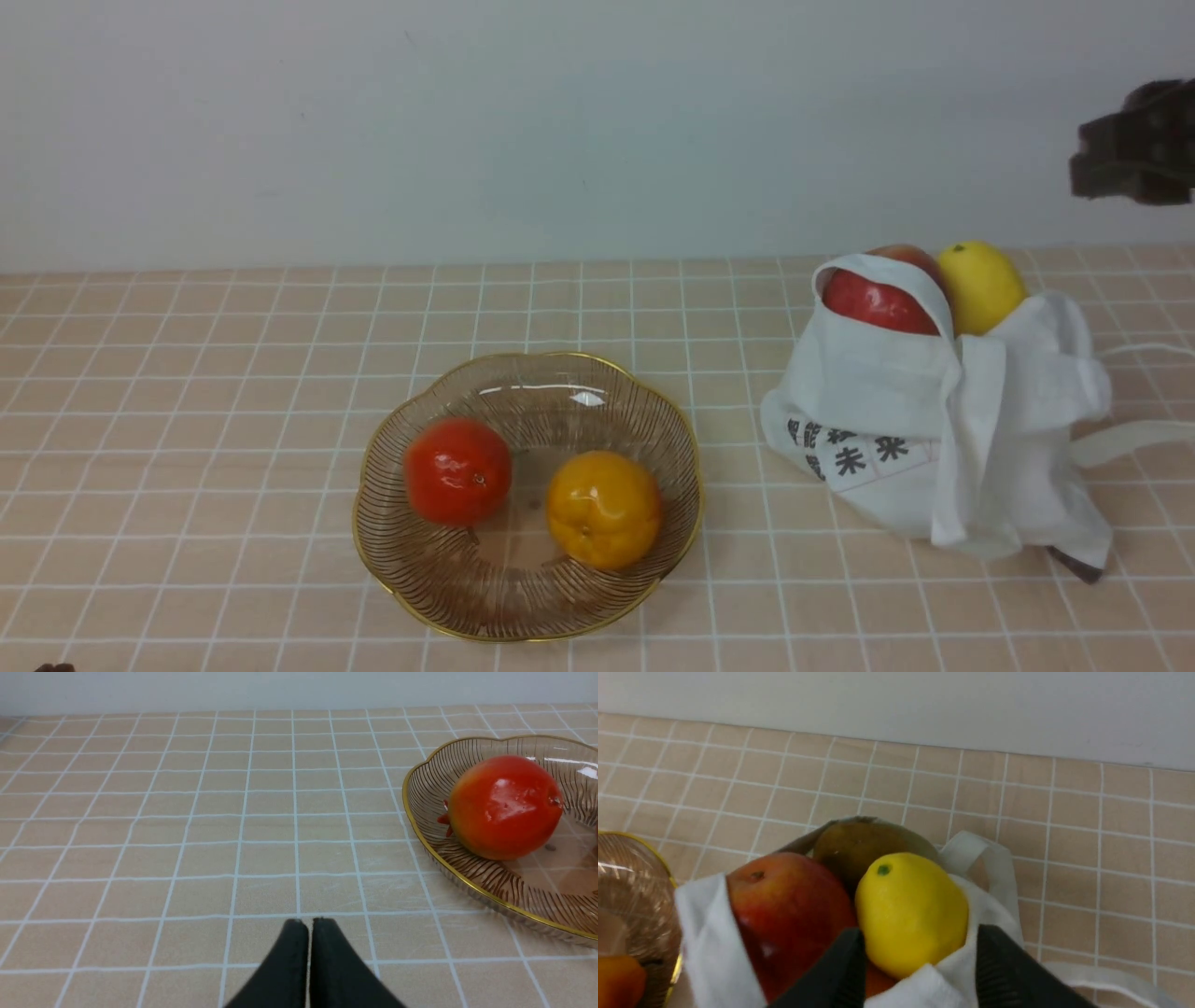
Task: Take the fruit out of the bag on the brown coffee tablecloth and place them on the plate.
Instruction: 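Reach into the cloth bag and grasp the lemon with the right gripper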
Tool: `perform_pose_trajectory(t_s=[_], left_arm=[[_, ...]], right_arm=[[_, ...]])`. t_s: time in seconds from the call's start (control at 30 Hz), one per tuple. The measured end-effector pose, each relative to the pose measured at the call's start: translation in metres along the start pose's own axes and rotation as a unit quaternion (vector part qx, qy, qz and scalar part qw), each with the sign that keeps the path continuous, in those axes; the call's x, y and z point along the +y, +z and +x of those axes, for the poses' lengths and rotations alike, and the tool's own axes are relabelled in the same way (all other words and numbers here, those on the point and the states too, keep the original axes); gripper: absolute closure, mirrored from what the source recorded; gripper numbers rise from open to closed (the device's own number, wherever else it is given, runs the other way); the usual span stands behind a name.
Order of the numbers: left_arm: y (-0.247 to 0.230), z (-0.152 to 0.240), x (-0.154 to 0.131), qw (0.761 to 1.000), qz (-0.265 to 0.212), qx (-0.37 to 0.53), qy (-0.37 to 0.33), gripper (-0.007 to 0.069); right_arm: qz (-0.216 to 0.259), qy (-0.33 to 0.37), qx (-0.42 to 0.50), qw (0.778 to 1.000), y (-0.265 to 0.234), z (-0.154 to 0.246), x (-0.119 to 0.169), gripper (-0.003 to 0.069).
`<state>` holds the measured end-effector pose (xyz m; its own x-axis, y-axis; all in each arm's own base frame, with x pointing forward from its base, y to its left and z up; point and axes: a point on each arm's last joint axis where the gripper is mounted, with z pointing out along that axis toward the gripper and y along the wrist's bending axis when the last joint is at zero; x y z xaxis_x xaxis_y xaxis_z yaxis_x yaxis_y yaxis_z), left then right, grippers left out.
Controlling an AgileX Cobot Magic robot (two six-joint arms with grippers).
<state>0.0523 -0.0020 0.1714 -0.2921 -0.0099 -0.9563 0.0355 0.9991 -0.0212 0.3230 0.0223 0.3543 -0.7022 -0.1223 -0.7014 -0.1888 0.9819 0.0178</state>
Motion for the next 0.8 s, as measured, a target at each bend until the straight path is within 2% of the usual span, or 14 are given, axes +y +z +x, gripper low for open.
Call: perform_pose_trajectory(t_s=[0.07, 0.1, 0.13, 0.17, 0.2, 0.23, 0.4, 0.8], left_arm=[[0.000, 0.000, 0.000, 1.000, 0.000, 0.000, 0.000, 0.0633], [0.000, 0.000, 0.000, 1.000, 0.000, 0.000, 0.000, 0.0633], [0.000, 0.000, 0.000, 1.000, 0.000, 0.000, 0.000, 0.0633], [0.000, 0.000, 0.000, 1.000, 0.000, 0.000, 0.000, 0.0633], [0.000, 0.000, 0.000, 1.000, 0.000, 0.000, 0.000, 0.0633], [0.000, 0.000, 0.000, 1.000, 0.000, 0.000, 0.000, 0.0633], [0.000, 0.000, 0.000, 1.000, 0.000, 0.000, 0.000, 0.0633], [0.000, 0.000, 0.000, 1.000, 0.000, 0.000, 0.000, 0.0633]], right_arm=[[-0.002, 0.000, 0.014, 1.000, 0.016, -0.001, -0.002, 0.0232], [-0.002, 0.000, 0.016, 1.000, 0.018, -0.001, -0.002, 0.0223], [-0.007, 0.004, 0.033, 0.999, 0.037, 0.000, -0.004, 0.0163], [-0.007, 0.004, 0.035, 0.999, 0.039, 0.000, -0.004, 0.0149], [-0.011, 0.008, 0.052, 0.999, 0.056, 0.002, -0.005, 0.0095], [-0.013, 0.009, 0.060, 0.998, 0.063, 0.004, -0.006, 0.0076], [-0.021, 0.011, 0.081, 0.996, 0.082, 0.009, -0.006, 0.0048], [-0.039, -0.004, 0.085, 0.996, 0.104, 0.013, -0.006, 0.0050]])
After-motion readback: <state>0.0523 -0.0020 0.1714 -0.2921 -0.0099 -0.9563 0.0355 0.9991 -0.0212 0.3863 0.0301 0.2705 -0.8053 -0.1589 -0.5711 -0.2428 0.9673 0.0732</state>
